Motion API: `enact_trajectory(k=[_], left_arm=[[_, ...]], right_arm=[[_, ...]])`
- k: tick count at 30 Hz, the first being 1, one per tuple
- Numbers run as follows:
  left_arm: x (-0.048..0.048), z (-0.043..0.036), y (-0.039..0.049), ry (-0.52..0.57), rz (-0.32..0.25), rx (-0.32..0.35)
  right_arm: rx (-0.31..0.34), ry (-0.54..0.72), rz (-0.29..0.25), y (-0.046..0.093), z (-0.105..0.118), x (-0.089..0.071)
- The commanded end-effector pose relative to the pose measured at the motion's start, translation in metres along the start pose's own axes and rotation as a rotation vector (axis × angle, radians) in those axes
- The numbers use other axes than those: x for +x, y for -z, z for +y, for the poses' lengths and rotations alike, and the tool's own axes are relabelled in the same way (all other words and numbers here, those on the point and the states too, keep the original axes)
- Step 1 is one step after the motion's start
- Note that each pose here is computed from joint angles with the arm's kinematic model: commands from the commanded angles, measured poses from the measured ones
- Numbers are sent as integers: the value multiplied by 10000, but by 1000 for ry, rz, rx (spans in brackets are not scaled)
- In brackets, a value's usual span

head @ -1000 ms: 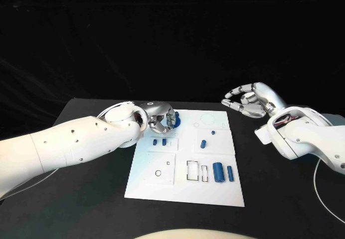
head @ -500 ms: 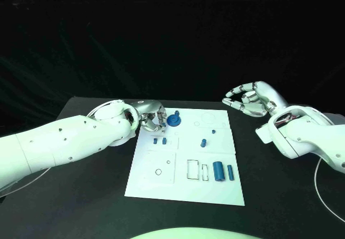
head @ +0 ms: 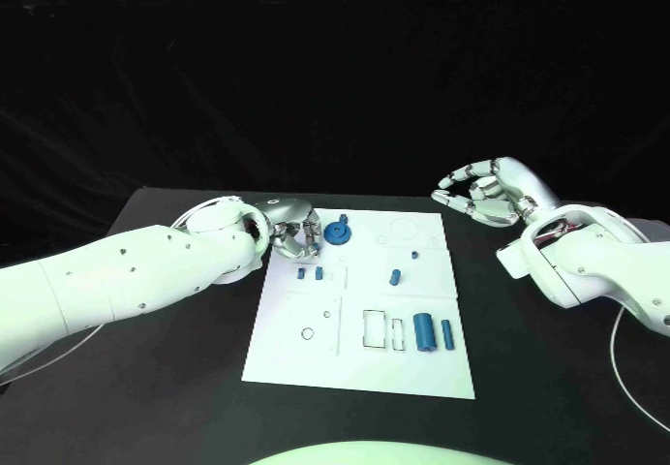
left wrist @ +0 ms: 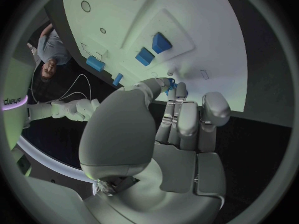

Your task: Assemble the parts on the task board

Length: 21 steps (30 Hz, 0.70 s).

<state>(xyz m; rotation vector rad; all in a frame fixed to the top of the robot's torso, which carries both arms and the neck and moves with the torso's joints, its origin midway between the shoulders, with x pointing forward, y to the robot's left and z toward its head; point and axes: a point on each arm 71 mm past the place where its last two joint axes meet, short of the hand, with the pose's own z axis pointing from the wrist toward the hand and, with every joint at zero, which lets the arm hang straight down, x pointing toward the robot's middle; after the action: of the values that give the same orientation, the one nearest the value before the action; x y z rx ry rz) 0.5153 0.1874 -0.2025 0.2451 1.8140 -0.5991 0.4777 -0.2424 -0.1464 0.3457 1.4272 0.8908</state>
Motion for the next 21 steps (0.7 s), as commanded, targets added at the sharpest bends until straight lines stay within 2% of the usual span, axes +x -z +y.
enact_trajectory(k=[1,21], left_arm=[[37,-12,-12,6,38,0],[80,-24,-18,4,75,2]], right_arm=[[-9,3,9,0,8,11],[-9,3,8,0,8,10]])
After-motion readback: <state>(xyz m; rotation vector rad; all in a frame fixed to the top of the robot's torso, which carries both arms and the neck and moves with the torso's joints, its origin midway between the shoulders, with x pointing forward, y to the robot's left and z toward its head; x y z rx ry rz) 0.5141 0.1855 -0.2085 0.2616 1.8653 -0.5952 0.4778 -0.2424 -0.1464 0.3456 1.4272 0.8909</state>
